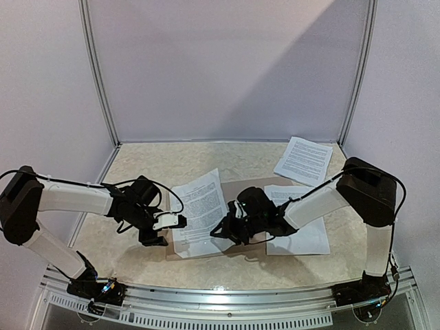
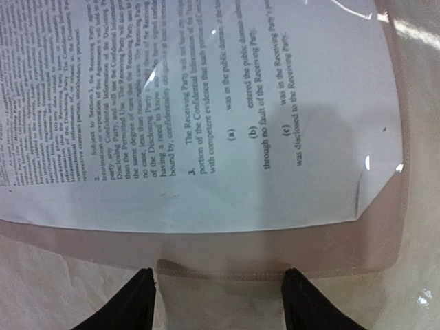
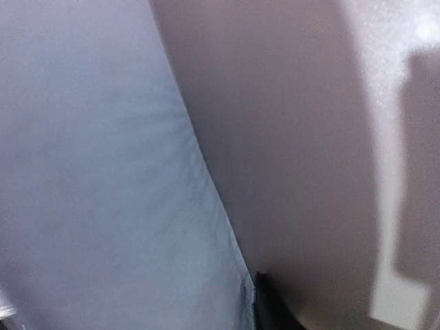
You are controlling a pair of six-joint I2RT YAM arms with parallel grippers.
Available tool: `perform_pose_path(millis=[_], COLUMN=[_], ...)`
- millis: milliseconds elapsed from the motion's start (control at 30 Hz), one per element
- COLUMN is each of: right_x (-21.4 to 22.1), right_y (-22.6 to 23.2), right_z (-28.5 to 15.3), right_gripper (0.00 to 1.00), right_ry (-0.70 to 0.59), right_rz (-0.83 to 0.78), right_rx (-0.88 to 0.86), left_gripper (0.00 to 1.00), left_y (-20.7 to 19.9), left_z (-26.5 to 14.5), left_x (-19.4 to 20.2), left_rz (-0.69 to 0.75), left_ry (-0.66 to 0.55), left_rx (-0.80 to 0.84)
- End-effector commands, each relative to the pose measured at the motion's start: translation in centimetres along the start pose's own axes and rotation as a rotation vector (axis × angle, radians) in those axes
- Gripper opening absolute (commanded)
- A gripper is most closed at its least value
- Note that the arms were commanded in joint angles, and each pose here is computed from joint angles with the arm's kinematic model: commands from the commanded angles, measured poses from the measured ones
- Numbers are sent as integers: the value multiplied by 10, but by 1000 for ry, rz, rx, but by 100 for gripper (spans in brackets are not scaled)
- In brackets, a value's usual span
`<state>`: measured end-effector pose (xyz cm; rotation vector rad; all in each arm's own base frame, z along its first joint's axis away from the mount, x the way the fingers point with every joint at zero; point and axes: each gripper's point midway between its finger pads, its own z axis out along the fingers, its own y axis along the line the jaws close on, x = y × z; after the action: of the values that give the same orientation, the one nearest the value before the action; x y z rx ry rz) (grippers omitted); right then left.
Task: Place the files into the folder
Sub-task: Insert the folder to form pockets on the folder.
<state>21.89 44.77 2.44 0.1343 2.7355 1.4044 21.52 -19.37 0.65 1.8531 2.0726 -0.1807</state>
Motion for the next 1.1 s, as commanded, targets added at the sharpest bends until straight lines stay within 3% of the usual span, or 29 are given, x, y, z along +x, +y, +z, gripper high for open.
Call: perform_pose_path(millis=[0,267,533,700,1067], right_x=[0,-1,3,-14,-49], right_y=[0,-14,-31,-32,-48], right_z=[-14,-40,-47,-56,-99], right_gripper=[31,33,52,65,75], right_ry=[-31,10,77,34,-59], right_rz=[-63,-159,-153,-234,-468], right_rx=[87,222,272,382,760], left_gripper=[65,65,65,65,65], left_y=[-35,-45,-49,-56,-63], left_z=[20,15,3,11,16], left_x=[46,48,34,27,15], left_rz=[4,-3,50,111,183], left_ry=[163,162,129,159,163], left_rx=[93,127,90,81,63])
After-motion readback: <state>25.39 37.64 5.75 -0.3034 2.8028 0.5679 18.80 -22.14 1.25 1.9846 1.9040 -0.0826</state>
